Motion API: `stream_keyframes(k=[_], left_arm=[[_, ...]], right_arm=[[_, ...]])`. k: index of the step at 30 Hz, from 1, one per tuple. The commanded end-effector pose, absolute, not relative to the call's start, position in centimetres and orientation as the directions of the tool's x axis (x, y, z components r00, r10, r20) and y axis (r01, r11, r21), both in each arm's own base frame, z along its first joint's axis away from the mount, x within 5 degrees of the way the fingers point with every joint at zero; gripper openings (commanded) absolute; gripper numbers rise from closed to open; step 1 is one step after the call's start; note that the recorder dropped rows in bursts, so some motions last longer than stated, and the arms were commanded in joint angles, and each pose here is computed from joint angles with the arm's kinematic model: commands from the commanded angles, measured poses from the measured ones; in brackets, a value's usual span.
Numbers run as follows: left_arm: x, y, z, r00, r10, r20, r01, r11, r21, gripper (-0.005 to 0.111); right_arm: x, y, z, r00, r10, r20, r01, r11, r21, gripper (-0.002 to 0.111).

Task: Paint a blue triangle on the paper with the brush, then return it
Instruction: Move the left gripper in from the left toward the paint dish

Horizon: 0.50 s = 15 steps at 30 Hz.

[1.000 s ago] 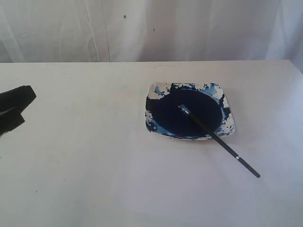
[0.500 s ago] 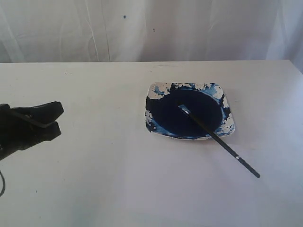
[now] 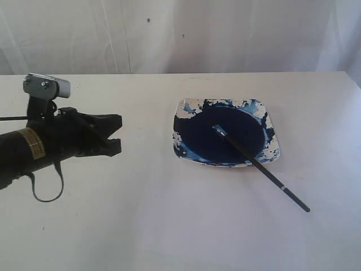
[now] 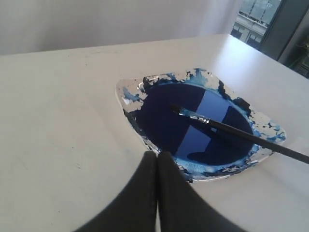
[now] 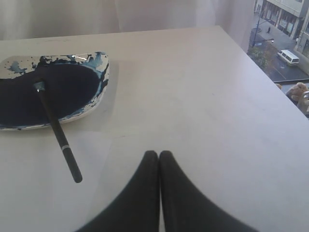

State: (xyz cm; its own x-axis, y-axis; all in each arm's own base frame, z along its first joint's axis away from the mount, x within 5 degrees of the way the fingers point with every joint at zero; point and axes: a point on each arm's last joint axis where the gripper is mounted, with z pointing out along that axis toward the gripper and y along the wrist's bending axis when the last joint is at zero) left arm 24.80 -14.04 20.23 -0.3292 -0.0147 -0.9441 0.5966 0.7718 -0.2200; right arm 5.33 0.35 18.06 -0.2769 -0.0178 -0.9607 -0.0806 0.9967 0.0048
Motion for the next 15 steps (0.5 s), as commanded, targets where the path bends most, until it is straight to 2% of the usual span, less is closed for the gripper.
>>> stream_keyframes(k=[1, 4, 9, 15], left_arm=[[26.8, -15.3, 18.4, -0.405, -0.014, -0.914, 0.588, 0.762, -0.272, 0.000], [28.4, -16.5, 17.3, -0.445, -0.012, -0.896, 0.608, 0.730, -0.312, 0.000], [30.8, -19.2, 15.6, -0.466, 0.093, -0.880, 0.727, 0.607, -0.321, 0.000], [34.0, -21.1, 13.9, -0.590, 0.016, -0.807, 0.658, 0.588, -0.470, 0.000]], right_arm=[[5.3, 0.3, 18.2, -0.259, -0.020, -0.966, -0.082, 0.997, 0.001, 0.000], [5.3, 0.3, 18.2, -0.259, -0.020, -0.966, -0.082, 0.997, 0.001, 0.000], [5.3, 0.3, 18.2, -0.259, -0.020, -0.966, -0.082, 0.997, 0.001, 0.000], [5.3, 0.3, 18.2, -0.259, -0.020, -0.966, -0.082, 0.997, 0.001, 0.000]])
